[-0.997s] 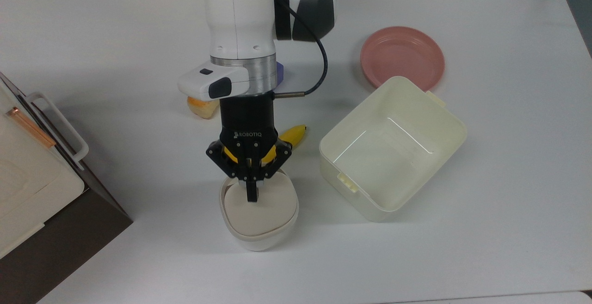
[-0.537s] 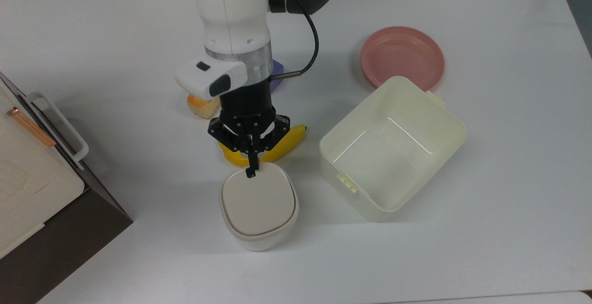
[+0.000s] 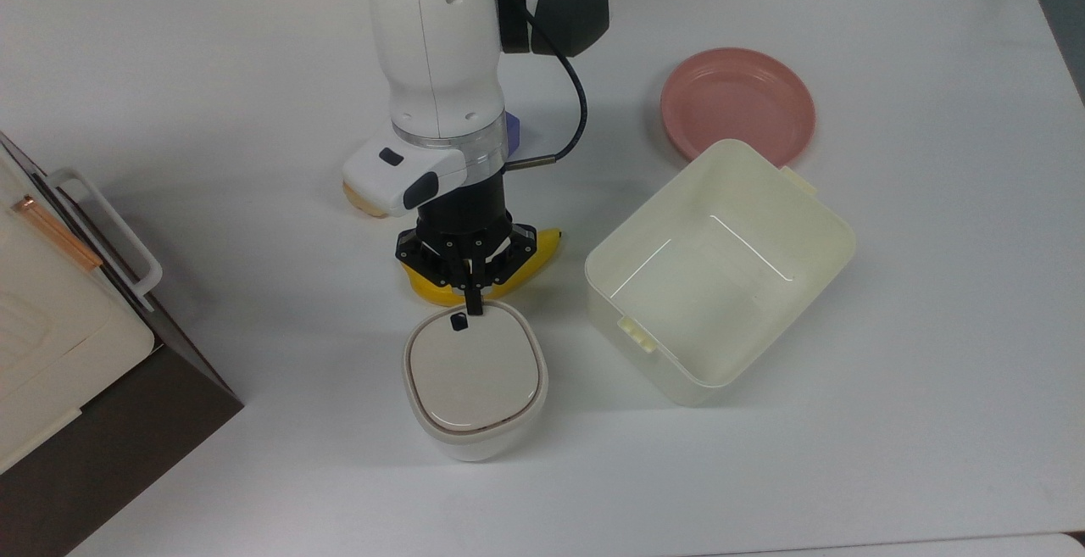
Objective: Close the trash can
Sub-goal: 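Push the upright lid over and down onto the can's rim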
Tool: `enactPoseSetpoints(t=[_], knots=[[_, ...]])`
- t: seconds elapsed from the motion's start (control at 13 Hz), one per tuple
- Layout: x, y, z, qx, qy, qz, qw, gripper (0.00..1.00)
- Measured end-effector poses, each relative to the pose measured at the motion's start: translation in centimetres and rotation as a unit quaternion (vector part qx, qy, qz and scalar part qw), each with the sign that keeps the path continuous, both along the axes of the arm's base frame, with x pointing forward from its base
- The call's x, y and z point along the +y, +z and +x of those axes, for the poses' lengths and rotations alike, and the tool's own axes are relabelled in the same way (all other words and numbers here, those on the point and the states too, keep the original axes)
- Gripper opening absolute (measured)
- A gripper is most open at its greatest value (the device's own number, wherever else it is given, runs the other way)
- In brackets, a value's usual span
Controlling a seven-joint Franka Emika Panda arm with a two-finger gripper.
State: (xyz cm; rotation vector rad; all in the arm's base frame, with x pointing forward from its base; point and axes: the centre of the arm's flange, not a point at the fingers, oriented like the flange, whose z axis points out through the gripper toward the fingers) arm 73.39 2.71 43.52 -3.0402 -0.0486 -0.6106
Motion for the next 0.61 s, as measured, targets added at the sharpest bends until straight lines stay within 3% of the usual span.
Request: enactPoseSetpoints(t=[0.31,0.61], knots=[[-0.03,0.01,0.01,0.000,0.000,0.001,1.0000,0.01],[-0.77,0.00,0.51,-0.018,-0.019,0.026,0.9993,0.01]])
